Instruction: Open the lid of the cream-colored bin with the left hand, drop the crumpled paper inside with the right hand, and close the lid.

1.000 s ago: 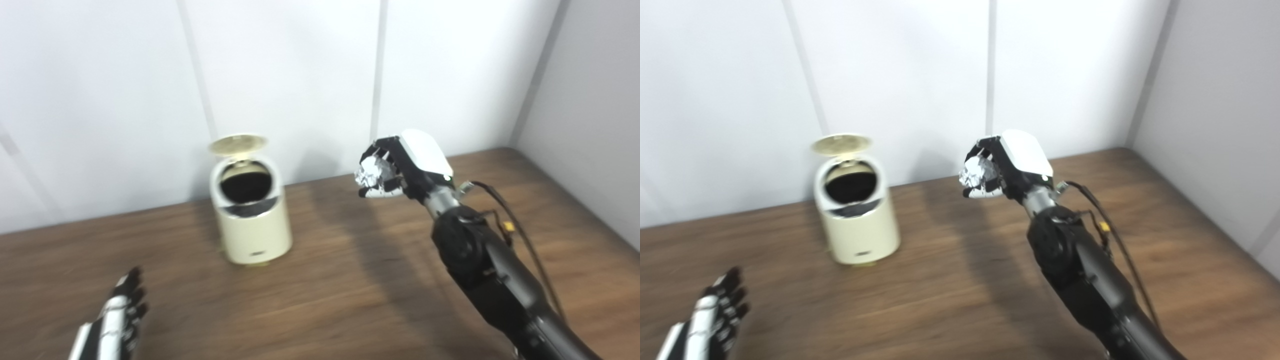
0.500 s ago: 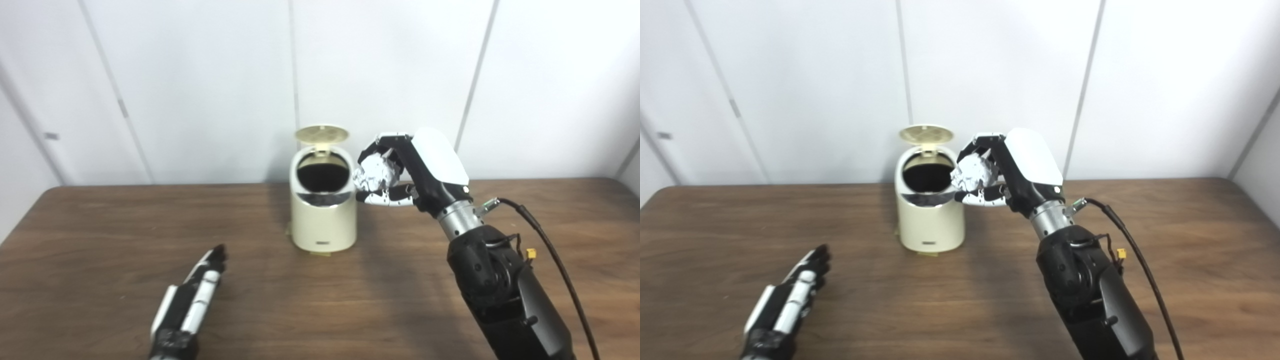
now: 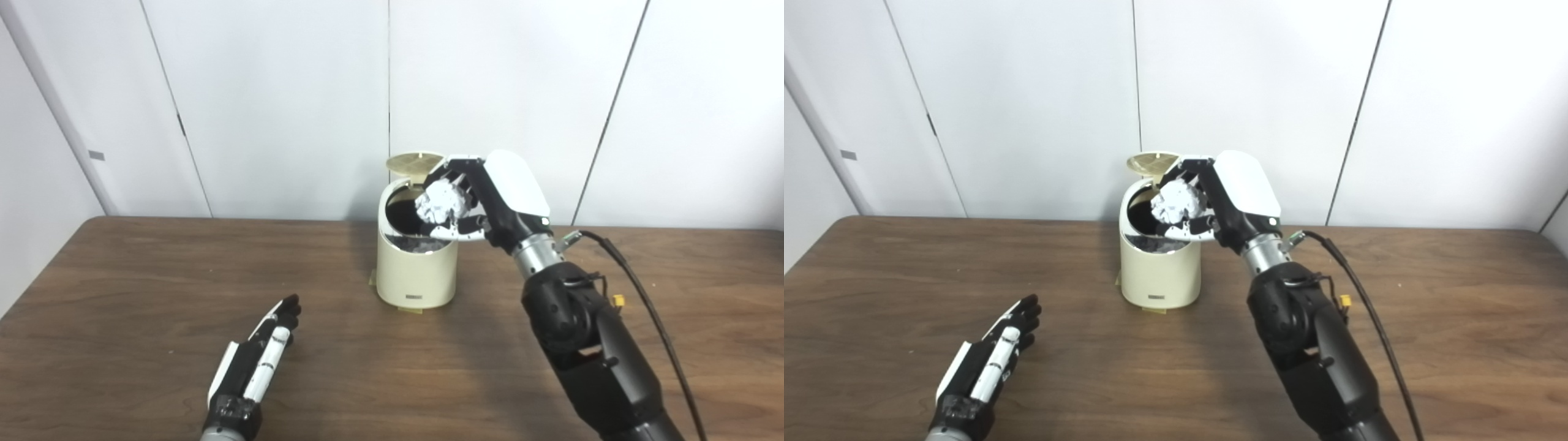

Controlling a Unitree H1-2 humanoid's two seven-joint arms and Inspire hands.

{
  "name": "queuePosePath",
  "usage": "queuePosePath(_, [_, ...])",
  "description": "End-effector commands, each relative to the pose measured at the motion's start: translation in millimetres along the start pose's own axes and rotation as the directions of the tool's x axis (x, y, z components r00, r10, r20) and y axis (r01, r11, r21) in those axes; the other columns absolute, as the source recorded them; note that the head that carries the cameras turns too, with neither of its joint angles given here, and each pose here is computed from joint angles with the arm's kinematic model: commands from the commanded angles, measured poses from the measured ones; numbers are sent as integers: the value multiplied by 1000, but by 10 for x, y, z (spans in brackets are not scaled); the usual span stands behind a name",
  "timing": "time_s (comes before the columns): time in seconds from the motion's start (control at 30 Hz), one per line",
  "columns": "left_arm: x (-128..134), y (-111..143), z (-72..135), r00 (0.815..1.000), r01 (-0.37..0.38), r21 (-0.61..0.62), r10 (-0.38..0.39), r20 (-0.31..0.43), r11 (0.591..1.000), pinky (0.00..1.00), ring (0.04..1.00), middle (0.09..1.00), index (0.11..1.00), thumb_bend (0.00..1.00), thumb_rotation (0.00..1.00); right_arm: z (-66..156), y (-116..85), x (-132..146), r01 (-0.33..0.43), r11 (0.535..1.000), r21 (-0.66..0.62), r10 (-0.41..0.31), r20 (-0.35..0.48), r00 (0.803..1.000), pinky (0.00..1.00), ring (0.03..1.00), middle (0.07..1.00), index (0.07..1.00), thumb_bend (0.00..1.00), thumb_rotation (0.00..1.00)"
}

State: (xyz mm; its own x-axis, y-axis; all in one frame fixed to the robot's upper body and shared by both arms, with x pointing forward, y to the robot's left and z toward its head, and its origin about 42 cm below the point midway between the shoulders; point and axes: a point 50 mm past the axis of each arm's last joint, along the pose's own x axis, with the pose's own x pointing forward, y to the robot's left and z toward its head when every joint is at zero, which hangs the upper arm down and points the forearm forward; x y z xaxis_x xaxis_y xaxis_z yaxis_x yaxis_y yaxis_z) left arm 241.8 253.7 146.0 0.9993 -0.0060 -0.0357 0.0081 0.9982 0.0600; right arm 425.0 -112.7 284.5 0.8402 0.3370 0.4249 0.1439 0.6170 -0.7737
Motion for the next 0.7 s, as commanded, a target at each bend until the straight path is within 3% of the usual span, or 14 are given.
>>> queuePosePath(0.0, [-77,-55,19,999,-11,-3,11,36,1000,968,954,935,968,548,824,133,-171,216,79,997,-13,-78,79,994,311,383,508,528,493,0])
queuePosePath(0.27, [-92,-50,8,999,-7,-5,7,45,1000,972,957,940,975,554,830,5,29,364,81,997,3,-81,33,996,324,383,507,518,495,0])
queuePosePath(0.67, [-130,-68,16,999,-20,0,20,34,1000,972,955,941,970,563,829,25,202,470,65,998,22,-64,-8,998,325,389,511,519,495,0])
